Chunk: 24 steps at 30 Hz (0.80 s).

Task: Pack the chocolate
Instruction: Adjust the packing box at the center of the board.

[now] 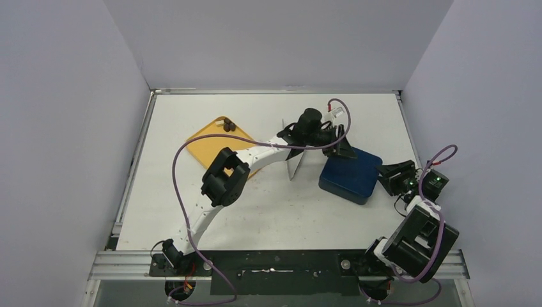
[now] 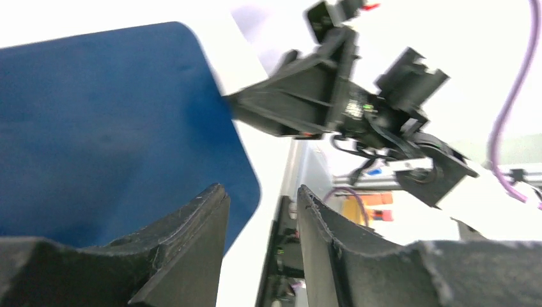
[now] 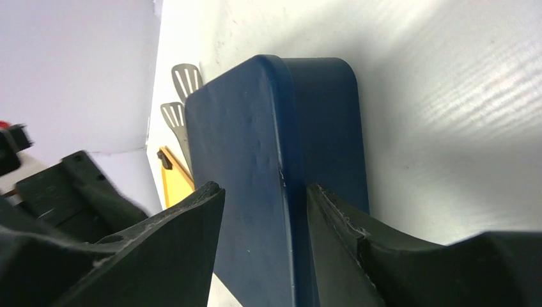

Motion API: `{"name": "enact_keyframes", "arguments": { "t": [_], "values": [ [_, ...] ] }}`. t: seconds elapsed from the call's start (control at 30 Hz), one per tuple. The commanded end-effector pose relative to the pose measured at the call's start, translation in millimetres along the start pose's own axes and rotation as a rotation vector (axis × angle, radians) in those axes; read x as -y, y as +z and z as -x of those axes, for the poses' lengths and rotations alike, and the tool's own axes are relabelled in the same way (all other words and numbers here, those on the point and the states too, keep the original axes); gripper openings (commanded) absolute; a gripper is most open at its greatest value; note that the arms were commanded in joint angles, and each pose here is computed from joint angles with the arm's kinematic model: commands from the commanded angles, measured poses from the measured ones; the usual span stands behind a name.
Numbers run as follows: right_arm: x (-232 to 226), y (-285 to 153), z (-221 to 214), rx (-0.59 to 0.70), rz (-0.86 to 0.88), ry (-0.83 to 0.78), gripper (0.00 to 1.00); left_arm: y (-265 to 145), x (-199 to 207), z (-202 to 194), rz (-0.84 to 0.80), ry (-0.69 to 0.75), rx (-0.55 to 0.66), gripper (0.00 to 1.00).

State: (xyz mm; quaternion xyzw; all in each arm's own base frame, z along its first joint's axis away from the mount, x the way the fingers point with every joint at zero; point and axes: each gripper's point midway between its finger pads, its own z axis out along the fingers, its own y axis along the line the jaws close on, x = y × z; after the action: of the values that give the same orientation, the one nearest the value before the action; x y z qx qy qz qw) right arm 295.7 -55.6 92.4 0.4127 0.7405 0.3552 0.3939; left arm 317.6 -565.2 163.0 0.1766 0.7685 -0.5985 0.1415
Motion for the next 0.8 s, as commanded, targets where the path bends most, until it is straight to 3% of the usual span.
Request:
{"name": "enact_keyframes", "arguments": {
  "t": [0.0,0.2,0.43,0.57,0.77],
  "values": [
    [-6.0,1.1,5.0,-0.008,0.020,-0.058,0.51,-0.8,59.1,-2.2,-0.208,0.020,-0.019,0.41],
    [0.8,-2.6,16.8,0.025,-0.063,-0.117,0.59,-6.7,28.0,3.3,-0.006,0.091,-0.002,0.49],
    [0.9,-5.4,19.6,0.024,-0.099,-0.126,0.63,-58.4,-27.7,17.7,0.481,0.191,-0.002,0.66],
    [1.7,-3.5,14.8,0.013,-0.110,-0.129,0.63,-77.5,-50.9,0.2,0.577,0.170,-0.006,0.68],
    [-2.5,14.1,-17.8,-0.071,-0.109,-0.156,0.60,-68.6,-81.3,-50.7,0.556,0.117,-0.117,0.66]
  ]
}}
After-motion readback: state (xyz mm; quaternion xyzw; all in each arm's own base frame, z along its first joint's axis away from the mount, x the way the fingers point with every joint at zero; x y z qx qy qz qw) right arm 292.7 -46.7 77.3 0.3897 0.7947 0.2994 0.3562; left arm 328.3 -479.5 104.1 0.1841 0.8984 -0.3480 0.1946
